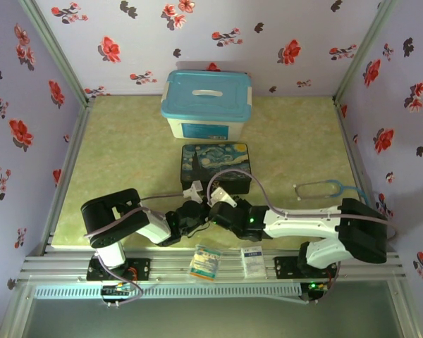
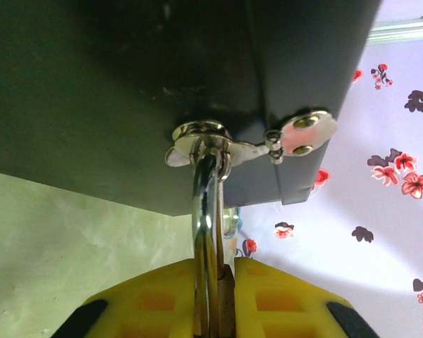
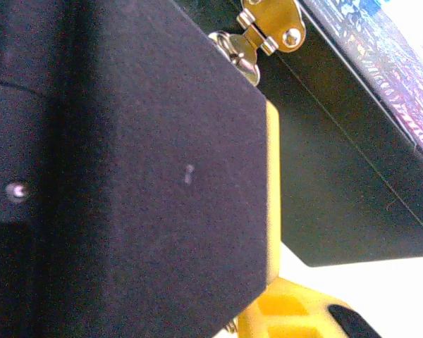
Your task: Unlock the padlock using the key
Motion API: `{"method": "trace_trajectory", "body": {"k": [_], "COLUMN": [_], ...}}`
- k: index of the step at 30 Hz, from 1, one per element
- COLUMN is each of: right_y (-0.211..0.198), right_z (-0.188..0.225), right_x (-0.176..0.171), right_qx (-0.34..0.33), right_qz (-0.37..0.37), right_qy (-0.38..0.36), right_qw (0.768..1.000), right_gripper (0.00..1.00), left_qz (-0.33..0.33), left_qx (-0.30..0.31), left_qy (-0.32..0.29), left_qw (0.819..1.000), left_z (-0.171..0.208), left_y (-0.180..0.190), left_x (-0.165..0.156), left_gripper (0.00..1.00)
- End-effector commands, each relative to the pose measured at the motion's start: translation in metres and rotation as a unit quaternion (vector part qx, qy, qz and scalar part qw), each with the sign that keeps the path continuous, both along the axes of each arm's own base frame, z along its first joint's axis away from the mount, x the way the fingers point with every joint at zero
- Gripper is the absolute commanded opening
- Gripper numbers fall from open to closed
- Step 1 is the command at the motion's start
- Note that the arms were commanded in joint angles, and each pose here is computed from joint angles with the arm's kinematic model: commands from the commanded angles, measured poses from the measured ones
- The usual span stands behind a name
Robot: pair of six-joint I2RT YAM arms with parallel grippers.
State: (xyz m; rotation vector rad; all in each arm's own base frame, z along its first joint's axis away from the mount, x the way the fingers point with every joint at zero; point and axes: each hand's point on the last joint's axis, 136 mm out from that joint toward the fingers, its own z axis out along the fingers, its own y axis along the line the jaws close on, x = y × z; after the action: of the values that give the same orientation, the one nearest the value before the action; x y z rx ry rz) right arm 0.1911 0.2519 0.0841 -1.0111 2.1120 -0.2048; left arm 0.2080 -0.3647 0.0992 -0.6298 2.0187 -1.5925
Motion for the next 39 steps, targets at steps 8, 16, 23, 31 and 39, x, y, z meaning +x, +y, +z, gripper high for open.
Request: {"method": "trace_trajectory", "body": {"k": [8, 16, 23, 31, 39], "right_y": [0.030, 0.025, 0.030, 0.028, 0.033], "right_z": [0.003, 0.000, -0.012, -0.034, -0.039], "right_x": [-0.021, -0.024, -0.027, -0.029, -0.030], "right_qx": [0.252, 0.324, 0.334, 0.338, 0.345], "right_qz": [0.012, 0.005, -0.004, -0.029, -0.038], "right_qy": [0.115, 0.159, 0.186, 0.207, 0.219], "right_qw": [0.961, 0.933, 0.924, 0.918, 0.912], "right_gripper": [0.11, 0.08, 0.08, 0.07, 0.10], "left_qz": [-0.017, -0.022, -0.016, 0.004, 0.003], "left_qx": [-0.041, -0.030, -0.004, 0.030, 0.051], "left_qy": [-0.016, -0.016, -0.016, -0.029, -0.023], "left_qw": [0.999, 0.999, 1.000, 0.999, 0.998], "left_z": [0.020, 0.014, -0.001, -0.012, -0.028], "left_y": [-0.002, -0.001, 0.010, 0.027, 0.028], "left_x": [-0.008, -0.010, -0.012, -0.009, -0.009], "left_gripper": [0.00, 0.00, 0.07, 0.25, 0.07]}}
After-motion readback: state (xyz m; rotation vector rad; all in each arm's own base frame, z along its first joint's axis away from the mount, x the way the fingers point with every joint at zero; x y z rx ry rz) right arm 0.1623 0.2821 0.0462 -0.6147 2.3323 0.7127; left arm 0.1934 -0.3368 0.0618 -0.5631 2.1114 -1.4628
